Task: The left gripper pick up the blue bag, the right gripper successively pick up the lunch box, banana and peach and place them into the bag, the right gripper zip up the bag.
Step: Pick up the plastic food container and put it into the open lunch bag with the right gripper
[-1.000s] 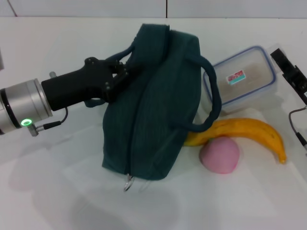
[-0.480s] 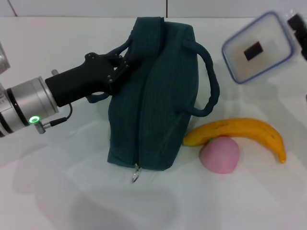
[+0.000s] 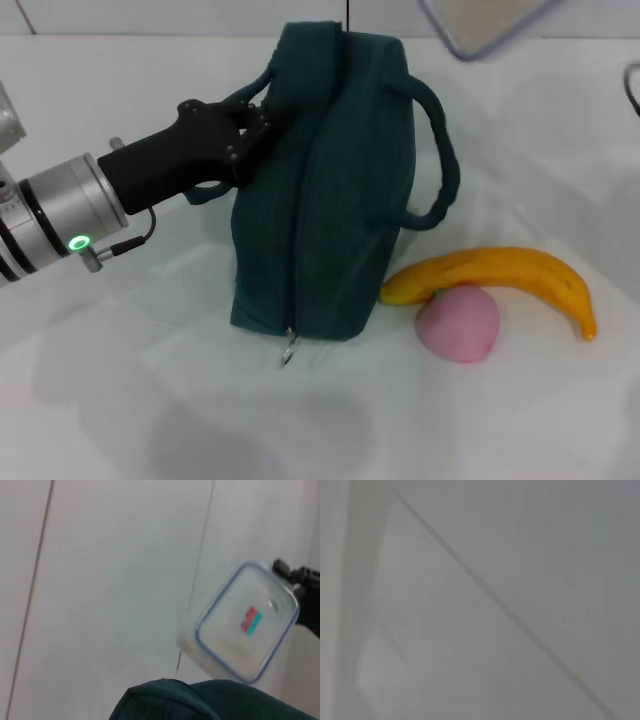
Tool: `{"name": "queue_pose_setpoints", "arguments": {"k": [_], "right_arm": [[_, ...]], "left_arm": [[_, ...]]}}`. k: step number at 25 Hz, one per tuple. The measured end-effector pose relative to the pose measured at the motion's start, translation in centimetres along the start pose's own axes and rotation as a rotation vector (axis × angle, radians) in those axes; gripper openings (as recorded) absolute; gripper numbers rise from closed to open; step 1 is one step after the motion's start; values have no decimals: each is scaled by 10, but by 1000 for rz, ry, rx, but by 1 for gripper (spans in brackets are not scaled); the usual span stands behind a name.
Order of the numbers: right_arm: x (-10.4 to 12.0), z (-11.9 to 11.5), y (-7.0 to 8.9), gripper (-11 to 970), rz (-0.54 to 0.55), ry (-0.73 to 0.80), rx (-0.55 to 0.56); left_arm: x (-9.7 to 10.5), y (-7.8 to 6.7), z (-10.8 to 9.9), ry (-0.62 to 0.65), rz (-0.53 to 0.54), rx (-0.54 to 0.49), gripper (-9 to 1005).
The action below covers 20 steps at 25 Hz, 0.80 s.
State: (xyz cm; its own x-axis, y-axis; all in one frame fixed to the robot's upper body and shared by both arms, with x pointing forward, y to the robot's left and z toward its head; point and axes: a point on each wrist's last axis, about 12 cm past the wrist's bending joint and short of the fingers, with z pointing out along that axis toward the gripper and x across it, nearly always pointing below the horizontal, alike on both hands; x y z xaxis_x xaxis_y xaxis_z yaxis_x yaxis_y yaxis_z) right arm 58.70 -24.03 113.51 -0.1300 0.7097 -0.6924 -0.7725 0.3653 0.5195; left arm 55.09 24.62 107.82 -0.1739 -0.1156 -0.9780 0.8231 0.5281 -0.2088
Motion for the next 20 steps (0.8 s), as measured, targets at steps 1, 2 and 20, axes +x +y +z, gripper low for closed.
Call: {"name": "queue_pose_setpoints", "arguments": {"k": [1, 2, 20], "right_arm": [[-1, 12, 2, 136, 19, 17, -38], [-1, 21, 4, 137, 32, 27, -66], [26, 60, 14, 166, 73, 255, -143]], "left_arm": [[1, 0, 0, -4, 2, -5, 42], [1, 0, 0, -5, 3, -7, 42], [-2, 1, 7, -9, 7, 1, 43]]}}
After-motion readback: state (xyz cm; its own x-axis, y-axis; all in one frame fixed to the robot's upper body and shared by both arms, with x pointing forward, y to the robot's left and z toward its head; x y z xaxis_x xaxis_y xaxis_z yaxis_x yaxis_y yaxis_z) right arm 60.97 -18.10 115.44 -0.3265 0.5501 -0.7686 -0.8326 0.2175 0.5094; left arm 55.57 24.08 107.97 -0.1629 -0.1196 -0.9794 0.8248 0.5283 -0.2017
